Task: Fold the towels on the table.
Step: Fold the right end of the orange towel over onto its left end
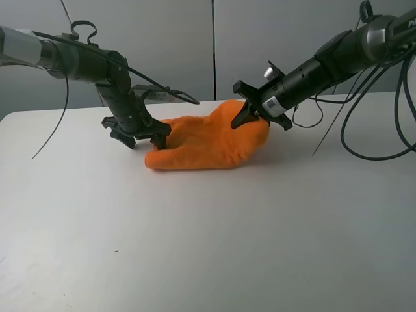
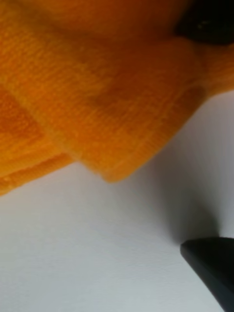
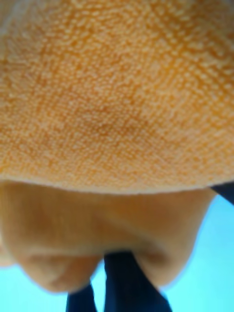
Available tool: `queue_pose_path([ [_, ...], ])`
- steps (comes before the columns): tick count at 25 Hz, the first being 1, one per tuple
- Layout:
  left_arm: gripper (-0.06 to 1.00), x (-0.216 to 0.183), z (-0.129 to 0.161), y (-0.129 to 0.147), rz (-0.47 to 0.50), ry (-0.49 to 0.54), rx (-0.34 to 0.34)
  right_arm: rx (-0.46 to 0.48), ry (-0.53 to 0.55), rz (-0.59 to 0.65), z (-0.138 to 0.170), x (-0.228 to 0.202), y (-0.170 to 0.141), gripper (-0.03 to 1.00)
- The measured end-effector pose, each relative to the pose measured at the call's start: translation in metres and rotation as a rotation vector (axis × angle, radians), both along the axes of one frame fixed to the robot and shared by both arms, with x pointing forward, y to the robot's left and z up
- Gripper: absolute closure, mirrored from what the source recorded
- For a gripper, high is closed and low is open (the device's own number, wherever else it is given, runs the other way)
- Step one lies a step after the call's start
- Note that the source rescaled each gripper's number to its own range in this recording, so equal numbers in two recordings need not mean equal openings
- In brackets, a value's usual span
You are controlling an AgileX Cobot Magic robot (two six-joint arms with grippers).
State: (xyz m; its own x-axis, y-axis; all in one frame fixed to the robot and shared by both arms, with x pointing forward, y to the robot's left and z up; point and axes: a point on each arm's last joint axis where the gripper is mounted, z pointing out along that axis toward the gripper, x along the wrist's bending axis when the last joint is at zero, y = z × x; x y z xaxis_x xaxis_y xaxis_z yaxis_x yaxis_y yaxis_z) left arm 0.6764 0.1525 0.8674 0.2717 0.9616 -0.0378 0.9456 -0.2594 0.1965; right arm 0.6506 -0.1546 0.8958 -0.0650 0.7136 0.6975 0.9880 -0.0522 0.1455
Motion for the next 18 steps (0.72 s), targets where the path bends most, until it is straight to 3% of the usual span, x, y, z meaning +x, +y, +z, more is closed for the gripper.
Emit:
queue_pose_path([
  [6,-0.06,0.000,0.000,0.000,0.000,0.001,0.000,0.155,0.021,-0.008,0.010,-0.002,0.016,0.89],
  [18,-0.06,-0.001,0.000,-0.001,-0.009,-0.002,0.013,0.189,0.036,0.059,-0.001,-0.019,0.069,0.89],
])
